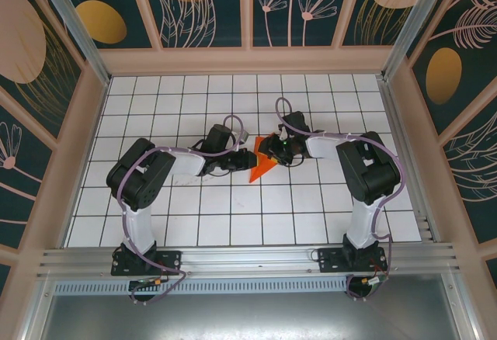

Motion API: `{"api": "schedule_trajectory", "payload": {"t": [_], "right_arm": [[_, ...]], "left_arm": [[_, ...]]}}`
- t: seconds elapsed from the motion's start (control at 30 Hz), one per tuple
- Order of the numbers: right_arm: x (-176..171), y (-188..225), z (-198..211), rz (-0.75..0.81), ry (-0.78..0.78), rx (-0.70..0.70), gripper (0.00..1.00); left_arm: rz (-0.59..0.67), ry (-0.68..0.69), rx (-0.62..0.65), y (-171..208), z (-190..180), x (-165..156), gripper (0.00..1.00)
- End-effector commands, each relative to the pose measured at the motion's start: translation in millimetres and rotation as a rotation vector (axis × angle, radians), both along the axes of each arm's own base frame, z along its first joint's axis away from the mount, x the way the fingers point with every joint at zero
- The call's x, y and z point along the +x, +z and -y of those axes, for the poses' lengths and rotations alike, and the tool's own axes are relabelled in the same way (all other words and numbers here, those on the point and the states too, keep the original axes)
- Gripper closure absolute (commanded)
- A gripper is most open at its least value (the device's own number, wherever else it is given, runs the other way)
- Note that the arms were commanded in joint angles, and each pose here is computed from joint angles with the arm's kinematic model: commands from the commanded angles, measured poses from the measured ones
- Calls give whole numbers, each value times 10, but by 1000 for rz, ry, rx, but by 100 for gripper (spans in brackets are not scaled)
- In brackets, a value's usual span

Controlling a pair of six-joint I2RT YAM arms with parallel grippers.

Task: Fold a paper plane with a square sheet of paper (pick it up from the middle)
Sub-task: Fourth fold the wing at the center of the table.

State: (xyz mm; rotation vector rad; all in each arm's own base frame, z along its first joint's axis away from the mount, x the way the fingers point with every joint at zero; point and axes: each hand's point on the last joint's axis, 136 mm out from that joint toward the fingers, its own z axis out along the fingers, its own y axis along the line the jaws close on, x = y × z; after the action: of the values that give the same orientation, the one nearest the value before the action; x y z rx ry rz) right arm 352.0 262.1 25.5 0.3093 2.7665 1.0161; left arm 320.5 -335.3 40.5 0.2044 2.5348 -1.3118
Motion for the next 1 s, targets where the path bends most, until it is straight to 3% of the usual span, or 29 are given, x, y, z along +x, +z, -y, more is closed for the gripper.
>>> {"api": "schedule_trajectory", "payload": {"t": [0.0, 0.37, 0.77, 0.97], "right_arm": [[-307, -668, 350, -151, -35, -215, 50], [-288, -621, 317, -129, -19, -204, 47], [-343, -787, 406, -185, -31, -269, 58], [-391, -871, 444, -210, -19, -321, 59]], "left_arm": [[-7, 3, 29, -96, 4, 32, 83], [-23, 16, 61, -185, -25, 45, 85], [-31, 13, 63, -217, -21, 40, 85], [-22, 12, 52, -163, -10, 52, 85]]}}
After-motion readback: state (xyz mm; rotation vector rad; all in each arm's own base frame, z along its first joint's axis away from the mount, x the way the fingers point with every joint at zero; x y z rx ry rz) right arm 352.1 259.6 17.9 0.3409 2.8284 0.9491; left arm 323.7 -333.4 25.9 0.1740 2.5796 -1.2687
